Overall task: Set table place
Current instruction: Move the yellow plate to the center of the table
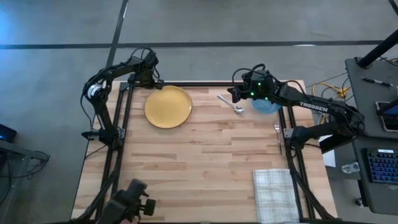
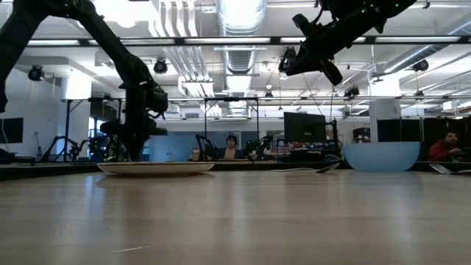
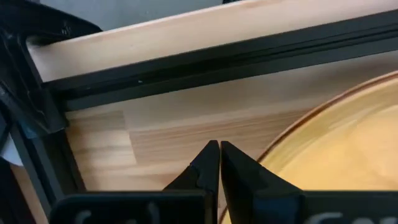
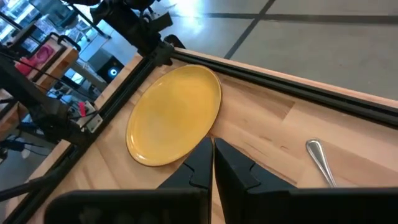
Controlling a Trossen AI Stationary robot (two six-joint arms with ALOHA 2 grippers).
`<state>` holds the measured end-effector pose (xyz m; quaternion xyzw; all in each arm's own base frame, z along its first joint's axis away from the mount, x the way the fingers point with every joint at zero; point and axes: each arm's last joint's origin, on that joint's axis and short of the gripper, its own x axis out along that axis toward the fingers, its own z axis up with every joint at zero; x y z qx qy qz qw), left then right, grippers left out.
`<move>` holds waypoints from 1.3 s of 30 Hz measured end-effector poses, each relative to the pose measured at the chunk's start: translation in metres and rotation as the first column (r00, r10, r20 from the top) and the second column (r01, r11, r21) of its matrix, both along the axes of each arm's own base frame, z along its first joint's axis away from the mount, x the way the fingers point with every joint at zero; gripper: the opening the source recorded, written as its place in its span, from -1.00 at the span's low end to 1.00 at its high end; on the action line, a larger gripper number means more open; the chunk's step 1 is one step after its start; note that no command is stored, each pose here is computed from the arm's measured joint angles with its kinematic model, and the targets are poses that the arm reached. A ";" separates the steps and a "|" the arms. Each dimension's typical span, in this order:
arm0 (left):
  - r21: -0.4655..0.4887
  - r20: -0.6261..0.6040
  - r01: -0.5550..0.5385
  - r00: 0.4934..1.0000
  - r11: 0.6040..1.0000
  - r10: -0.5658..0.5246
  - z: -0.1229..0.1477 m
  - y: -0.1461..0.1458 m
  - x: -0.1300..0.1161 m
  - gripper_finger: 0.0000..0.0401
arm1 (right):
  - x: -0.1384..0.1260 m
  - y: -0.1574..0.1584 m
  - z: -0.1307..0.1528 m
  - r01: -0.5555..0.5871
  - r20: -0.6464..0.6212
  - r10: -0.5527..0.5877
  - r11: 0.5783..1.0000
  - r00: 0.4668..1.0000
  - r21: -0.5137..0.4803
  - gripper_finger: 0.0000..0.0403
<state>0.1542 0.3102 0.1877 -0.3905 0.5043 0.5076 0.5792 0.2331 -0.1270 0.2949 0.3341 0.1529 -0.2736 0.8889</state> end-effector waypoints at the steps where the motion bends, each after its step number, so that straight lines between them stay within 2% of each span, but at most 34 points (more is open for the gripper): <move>1: -0.004 -0.003 0.001 1.000 1.000 -0.001 -0.002 0.000 0.000 -1.00 | 0.000 0.000 0.000 0.001 0.000 -0.001 1.000 1.000 0.002 -0.96; 14: 0.070 0.046 -0.006 0.999 0.998 0.002 -0.007 0.006 0.004 -1.00 | 0.000 0.000 -0.001 0.003 -0.005 -0.003 1.000 1.000 0.009 -0.96; 23: 0.022 0.064 0.000 0.998 1.000 -0.002 -0.021 -0.002 0.000 -1.00 | -0.001 0.001 -0.009 0.026 -0.056 -0.021 0.997 0.998 0.077 -0.96; 29: -0.006 0.092 -0.007 0.996 1.000 0.008 -0.028 -0.007 0.001 -1.00 | 0.008 -0.002 -0.023 0.004 -0.098 0.008 0.992 0.995 0.122 -0.96; 34: -0.014 0.095 0.032 0.995 0.999 -0.031 -0.029 -0.015 0.012 -1.00 | 0.015 -0.004 -0.035 -0.004 -0.136 0.024 0.990 0.990 0.144 -0.96; 39: -0.017 0.124 0.110 0.986 0.994 -0.107 -0.027 -0.029 0.035 -1.00 | 0.022 -0.008 -0.049 0.003 -0.182 0.027 0.986 0.983 0.164 -0.96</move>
